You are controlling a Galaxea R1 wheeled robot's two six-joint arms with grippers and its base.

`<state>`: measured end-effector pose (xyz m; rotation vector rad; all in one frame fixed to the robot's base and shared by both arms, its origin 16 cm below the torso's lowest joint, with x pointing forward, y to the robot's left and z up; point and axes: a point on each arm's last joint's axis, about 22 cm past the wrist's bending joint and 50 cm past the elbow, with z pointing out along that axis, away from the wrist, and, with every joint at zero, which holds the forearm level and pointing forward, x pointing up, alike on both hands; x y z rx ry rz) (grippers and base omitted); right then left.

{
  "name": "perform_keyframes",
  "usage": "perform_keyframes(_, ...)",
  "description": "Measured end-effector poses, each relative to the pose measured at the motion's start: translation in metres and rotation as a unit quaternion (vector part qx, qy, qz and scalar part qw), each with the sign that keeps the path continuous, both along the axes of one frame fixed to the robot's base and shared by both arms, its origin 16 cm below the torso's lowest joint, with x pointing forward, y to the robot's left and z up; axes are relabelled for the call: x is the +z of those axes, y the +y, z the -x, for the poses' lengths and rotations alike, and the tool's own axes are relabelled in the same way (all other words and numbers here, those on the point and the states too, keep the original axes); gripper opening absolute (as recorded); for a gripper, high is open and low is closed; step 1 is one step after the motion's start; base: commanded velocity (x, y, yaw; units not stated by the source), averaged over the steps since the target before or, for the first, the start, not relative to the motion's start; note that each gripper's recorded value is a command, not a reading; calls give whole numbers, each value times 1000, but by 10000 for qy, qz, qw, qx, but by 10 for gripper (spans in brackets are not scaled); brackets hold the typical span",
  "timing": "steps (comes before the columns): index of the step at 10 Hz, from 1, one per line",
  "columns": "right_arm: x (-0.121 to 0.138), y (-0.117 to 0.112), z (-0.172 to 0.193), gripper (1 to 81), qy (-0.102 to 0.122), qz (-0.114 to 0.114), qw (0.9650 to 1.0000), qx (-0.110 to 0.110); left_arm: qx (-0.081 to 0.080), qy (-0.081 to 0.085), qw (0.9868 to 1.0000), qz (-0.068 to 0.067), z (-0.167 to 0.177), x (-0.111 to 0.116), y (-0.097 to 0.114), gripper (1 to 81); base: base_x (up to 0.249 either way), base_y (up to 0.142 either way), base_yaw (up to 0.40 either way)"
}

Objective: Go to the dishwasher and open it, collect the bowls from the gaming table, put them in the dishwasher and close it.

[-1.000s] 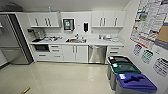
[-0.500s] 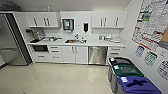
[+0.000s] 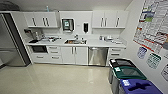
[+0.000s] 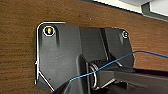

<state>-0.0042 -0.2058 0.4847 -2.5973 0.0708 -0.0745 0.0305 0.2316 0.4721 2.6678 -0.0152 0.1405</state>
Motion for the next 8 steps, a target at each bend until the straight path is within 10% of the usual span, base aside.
perform_keyframes(8, 0, 1, 0, 811, 3, -7, 10000, 0, 1, -6, 10000, -12, -1, 0, 2, 811, 115, 0, 0)
